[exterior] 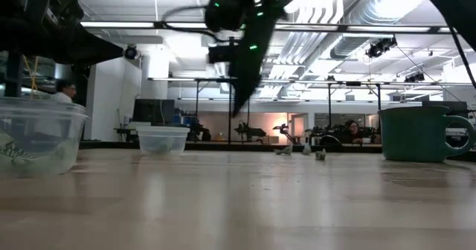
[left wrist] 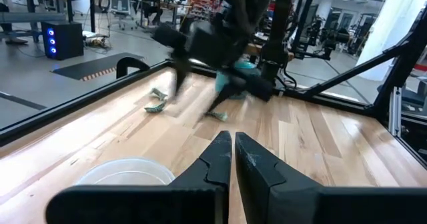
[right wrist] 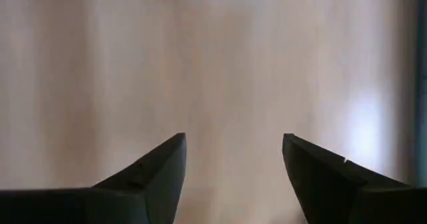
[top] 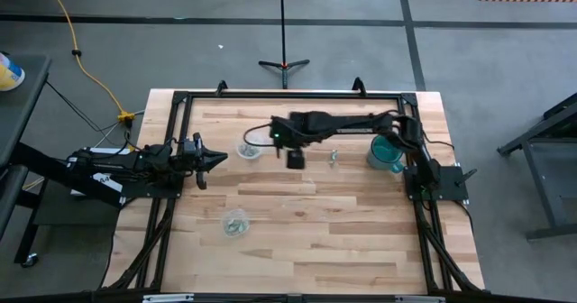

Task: Pick and place items into bin
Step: Put the white stevia packet into the top transparent bin

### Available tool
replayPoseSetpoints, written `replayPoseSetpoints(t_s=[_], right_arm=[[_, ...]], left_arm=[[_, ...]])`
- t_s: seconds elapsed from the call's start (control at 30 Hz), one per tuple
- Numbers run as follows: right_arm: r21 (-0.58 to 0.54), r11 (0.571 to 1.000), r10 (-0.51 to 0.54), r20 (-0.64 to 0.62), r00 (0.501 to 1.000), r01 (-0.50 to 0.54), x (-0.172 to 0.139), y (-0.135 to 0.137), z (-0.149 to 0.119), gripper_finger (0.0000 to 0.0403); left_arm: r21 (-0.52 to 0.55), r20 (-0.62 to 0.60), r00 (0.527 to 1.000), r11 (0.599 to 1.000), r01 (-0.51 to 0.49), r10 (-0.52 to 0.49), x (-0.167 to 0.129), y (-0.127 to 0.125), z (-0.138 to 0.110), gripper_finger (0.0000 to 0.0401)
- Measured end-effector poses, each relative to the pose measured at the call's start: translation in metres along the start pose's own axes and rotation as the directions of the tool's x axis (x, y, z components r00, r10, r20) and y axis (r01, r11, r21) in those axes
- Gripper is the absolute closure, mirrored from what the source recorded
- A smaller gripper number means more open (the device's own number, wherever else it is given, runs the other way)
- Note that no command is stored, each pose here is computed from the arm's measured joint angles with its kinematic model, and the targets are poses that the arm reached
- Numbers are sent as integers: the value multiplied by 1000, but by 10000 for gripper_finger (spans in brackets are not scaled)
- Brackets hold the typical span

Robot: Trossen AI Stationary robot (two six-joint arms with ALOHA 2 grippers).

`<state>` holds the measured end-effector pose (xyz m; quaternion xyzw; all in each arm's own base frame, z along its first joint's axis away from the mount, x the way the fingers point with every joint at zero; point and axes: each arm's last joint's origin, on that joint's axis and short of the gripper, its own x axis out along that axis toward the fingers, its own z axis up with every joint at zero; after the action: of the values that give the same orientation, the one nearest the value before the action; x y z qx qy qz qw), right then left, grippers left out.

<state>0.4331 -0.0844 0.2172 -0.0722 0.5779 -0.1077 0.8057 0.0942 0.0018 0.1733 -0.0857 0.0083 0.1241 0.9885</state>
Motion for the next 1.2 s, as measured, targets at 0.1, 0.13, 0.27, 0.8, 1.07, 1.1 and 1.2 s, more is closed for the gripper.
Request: replayPoseSetpoints(t_s=[0.1,0.13,0.27,0.8,1.07,1.1,1.2], right_arm=[[75,993,96,-136,986,-86,-10,-1,-24,172],[102,991,105,-157,982,-90,-14,-2,-31,176],[251,966,112,-194,975,-61,-22,1,-57,197],[718,677,-19,-203,979,162,23,20,-136,244],[721,673,-18,-205,979,163,32,23,-147,231],[721,674,-17,-205,979,162,32,24,-147,232],[713,684,-11,-205,979,157,32,24,-148,242]], left_arm=[[0,0,1000,1000,0,0,0,0,0,345],[0,0,1000,1000,0,0,0,0,0,345],[0,-1,1000,1000,3,-3,0,0,0,345],[0,-1,1000,1000,5,-5,0,0,0,345],[0,-2,1000,1000,6,-6,0,0,0,345],[0,-1,1000,1000,6,-6,0,0,0,345],[0,-2,1000,1000,6,-6,0,0,0,345]])
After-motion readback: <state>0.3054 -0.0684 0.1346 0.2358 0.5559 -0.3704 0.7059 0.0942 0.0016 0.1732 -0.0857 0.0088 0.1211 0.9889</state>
